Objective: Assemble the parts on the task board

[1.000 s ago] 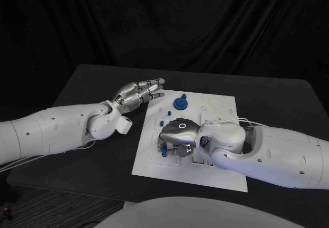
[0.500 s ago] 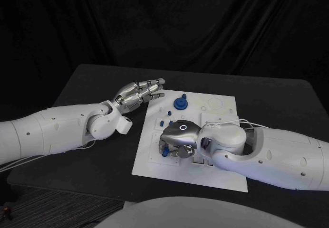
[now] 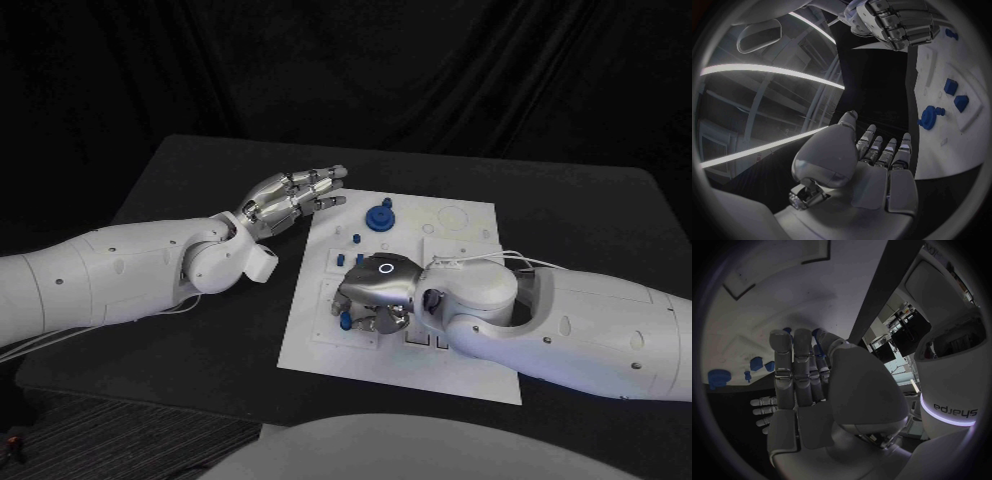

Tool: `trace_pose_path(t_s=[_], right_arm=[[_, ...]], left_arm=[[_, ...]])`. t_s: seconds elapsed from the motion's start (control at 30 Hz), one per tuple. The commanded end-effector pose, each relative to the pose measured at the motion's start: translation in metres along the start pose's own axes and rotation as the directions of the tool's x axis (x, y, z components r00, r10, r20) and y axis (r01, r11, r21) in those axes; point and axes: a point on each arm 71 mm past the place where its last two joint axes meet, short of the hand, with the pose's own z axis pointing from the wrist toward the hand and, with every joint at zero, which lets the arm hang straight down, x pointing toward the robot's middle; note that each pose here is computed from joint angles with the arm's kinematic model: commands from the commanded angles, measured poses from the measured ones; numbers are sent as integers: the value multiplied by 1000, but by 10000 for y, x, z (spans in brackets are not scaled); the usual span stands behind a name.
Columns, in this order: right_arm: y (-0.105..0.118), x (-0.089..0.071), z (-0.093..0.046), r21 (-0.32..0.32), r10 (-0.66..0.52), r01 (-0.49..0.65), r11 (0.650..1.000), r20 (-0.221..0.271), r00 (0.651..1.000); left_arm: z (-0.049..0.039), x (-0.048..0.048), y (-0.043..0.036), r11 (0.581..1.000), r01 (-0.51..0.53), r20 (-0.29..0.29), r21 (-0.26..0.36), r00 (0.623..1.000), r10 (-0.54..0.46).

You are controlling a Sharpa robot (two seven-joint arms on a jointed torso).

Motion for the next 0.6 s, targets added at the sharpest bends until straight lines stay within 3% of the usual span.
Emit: trace_pose_path(t_s=[0.03,0.2,0.37,0.6], right_arm=[[-13,18,-6,4,-5,5,1000,-5,1000],[-31,1,-35,-13,-4,4,1000,31,1000],[-79,-48,-168,-41,2,3,999,123,992],[-259,-333,-594,-57,50,-34,998,312,949]], left_arm=[[4,13,-5,1000,14,-8,12,1000,-14],[-1,10,-5,1000,15,-8,11,1000,-14],[-17,1,-10,1000,13,-4,9,1000,-13],[-57,-32,-22,1000,7,7,7,1000,-7]])
